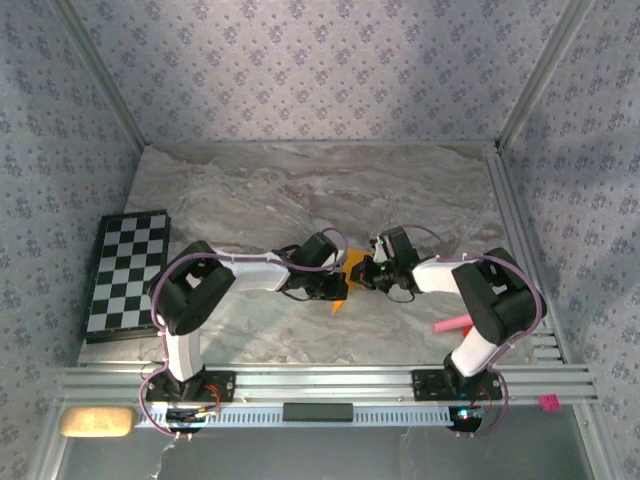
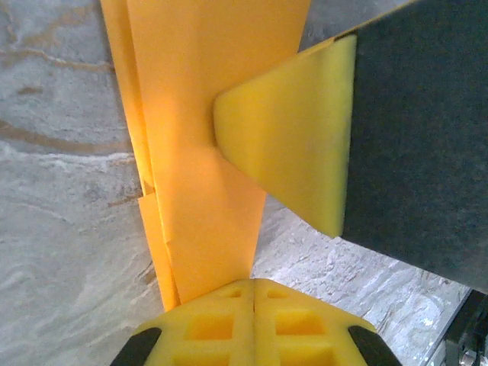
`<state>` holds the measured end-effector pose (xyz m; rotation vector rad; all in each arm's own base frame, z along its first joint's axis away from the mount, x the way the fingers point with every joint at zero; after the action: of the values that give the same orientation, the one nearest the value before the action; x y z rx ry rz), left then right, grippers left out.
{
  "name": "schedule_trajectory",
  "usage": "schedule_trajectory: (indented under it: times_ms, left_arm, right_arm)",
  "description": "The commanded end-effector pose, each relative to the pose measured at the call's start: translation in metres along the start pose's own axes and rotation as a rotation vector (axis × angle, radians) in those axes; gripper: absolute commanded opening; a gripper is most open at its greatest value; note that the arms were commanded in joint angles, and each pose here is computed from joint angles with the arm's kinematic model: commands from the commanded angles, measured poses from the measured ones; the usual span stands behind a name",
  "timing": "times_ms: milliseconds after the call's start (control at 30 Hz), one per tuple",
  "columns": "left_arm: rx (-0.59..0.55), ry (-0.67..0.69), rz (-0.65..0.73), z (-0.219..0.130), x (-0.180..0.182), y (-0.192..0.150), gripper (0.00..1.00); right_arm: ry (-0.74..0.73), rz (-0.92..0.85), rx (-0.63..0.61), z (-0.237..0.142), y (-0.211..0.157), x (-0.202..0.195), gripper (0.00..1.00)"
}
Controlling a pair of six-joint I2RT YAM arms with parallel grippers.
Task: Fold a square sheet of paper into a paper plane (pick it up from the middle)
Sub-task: Fold the wing for the fifth time at the center of the table.
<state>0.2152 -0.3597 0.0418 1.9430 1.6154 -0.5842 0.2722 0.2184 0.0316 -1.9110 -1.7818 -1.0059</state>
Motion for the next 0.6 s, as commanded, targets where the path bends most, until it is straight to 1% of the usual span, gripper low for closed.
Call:
schedule_trajectory:
  times_ms: [0,167,267,400,567]
  left_arm:
    - [-0.049,-0.065,0.017,-0.007,-0.020,0.011,0.00]
    - [-0.060,-0.093,0.021,-0.007,-0.029,0.017,0.00]
    - [-0.057,-0.065,0.027,-0.003,-0.025,0.019,0.00]
    - [-0.051,0.017,0.007,0.007,-0.005,0.017,0.00]
    - [-0.013,0.098,-0.015,0.013,0.019,-0.002,0.00]
  right_arm:
    - [-0.211,0.089,0.063,0.003,-0.029,-0.054,0.00]
    - [-0.211,0.088,0.063,0.003,-0.030,-0.054,0.00]
    - [-0.212,0.093,0.062,0.003,-0.030,-0.056,0.00]
    - [-0.201,0.094,0.058,0.003,-0.030,-0.054,0.00]
    - [-0.182,0.091,0.048,0.001,-0.026,-0.050,0.00]
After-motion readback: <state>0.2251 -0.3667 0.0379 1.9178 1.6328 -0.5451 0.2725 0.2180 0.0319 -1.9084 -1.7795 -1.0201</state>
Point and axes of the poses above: each hand's point on the last joint's axis, 136 mm out from that joint toward the fingers, its own z axis out along the fingers, its own x axis along the line the jaws close on, y = z × x, the point moved 2 cm from there along -z, back along the fingers, and after that the axes turned 6 degrees about -z, right-handed, at the moved point
